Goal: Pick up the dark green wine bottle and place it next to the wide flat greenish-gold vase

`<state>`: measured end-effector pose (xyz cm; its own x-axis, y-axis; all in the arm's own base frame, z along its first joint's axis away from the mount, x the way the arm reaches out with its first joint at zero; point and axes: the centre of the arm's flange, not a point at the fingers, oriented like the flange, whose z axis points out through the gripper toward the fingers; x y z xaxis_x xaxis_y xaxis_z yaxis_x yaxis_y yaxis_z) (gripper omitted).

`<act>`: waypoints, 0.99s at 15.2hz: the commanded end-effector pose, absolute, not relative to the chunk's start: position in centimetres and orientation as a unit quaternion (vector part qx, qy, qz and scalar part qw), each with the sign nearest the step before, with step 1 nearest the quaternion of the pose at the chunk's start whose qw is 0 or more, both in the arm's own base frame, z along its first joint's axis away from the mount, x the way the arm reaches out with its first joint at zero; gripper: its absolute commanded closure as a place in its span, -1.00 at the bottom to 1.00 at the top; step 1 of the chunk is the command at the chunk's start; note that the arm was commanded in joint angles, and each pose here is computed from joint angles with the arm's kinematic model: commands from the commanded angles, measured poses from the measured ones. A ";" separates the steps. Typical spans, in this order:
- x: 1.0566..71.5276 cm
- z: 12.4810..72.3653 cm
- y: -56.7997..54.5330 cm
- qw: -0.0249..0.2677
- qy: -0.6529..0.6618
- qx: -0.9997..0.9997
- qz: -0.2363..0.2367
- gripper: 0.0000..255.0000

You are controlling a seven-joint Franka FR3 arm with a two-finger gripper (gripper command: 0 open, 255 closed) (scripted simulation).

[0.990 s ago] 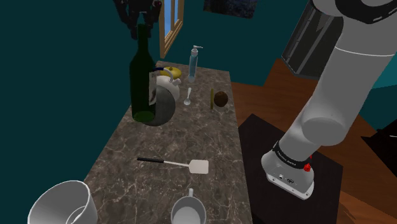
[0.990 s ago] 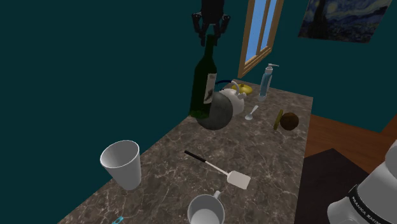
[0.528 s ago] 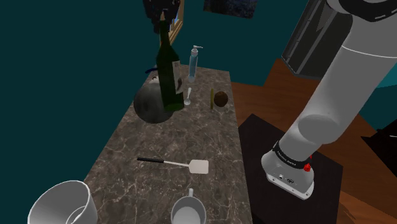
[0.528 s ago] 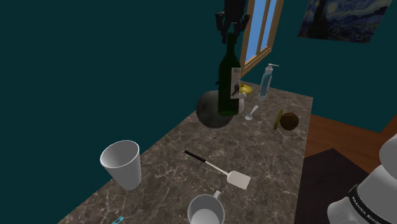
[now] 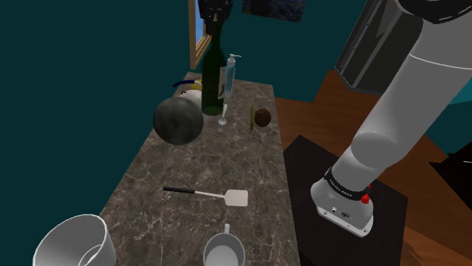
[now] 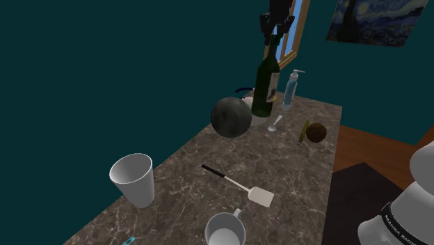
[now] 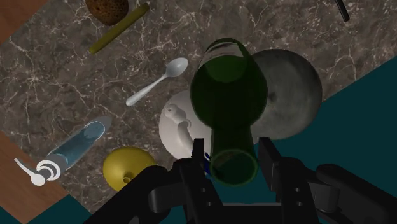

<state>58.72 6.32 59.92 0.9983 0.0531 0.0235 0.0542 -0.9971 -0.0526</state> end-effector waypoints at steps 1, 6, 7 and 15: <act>59.5 60.0 3.7 0.027 -0.028 -0.999 -0.011 1.00; 60.7 60.0 -2.8 0.027 -0.028 -0.999 -0.011 1.00; 61.0 60.0 -4.1 0.027 -0.028 -0.999 -0.011 1.00; 63.0 60.1 -14.5 0.027 -0.028 -0.999 -0.011 1.00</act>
